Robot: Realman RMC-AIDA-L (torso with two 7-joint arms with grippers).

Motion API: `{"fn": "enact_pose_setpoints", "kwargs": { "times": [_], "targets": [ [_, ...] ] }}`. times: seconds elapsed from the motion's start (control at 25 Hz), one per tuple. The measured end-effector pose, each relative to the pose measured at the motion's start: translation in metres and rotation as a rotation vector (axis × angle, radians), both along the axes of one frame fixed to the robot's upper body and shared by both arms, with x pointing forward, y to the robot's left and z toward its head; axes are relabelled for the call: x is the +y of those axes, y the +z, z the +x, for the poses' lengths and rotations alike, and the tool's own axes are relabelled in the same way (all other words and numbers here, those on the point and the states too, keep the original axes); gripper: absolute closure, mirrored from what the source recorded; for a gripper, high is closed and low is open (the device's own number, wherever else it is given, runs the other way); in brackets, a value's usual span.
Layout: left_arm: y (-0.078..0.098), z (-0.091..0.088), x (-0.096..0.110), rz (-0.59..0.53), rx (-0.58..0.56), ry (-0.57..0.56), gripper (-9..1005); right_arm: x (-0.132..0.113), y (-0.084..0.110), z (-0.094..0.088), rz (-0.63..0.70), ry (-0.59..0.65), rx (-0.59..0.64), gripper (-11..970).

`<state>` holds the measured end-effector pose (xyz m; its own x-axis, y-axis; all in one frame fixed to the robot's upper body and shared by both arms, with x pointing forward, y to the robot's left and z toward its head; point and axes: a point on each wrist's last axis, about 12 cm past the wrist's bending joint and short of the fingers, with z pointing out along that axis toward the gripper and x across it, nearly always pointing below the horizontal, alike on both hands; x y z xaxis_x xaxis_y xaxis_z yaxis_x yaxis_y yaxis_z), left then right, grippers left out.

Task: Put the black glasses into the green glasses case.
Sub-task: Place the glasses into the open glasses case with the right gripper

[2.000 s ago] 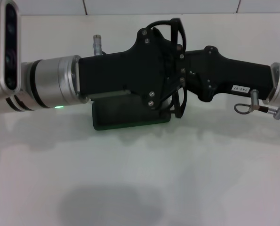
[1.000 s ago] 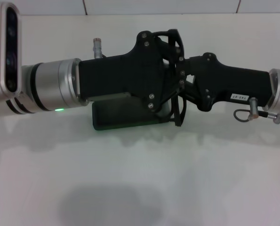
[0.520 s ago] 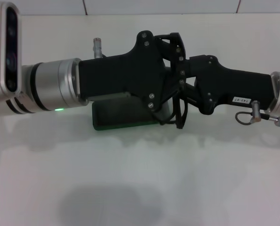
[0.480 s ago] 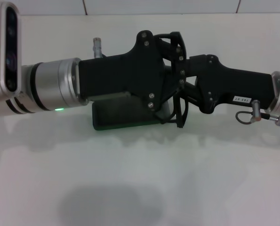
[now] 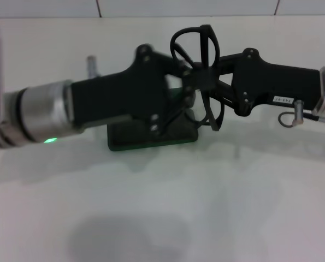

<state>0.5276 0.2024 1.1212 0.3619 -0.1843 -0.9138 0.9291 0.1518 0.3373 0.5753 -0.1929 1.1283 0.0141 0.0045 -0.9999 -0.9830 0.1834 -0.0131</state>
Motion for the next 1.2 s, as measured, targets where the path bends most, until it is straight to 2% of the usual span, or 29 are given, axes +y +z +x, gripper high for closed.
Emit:
{"fn": "enact_pose_setpoints", "kwargs": {
  "times": [0.2,0.44,0.6,0.76,0.84,0.96,1.2],
  "targets": [
    [-0.017,-0.018,0.029,0.030,0.076,0.066,996,0.000,0.016,0.013,-0.107,0.018,-0.039,849],
    [-0.042,-0.046,0.072,0.157,0.220,0.104,996,0.009,0.042,0.027,-0.297,0.040,-0.090,849],
    [-0.060,-0.062,0.090,0.261,0.330,0.139,996,0.032,0.060,0.040,-0.486,0.070,-0.134,848],
    [-0.073,-0.076,0.100,0.304,0.394,0.179,996,0.062,0.070,0.048,-0.621,0.122,-0.167,848],
    [-0.076,-0.080,0.102,0.310,0.408,0.190,996,0.077,0.070,0.050,-0.682,0.144,-0.191,848],
    [-0.079,-0.086,0.104,0.310,0.422,0.198,996,0.098,0.060,0.046,-0.779,0.160,-0.227,848],
    [-0.082,-0.092,0.107,0.309,0.438,0.208,997,0.123,0.043,0.035,-0.879,0.203,-0.333,848]
  ]
}}
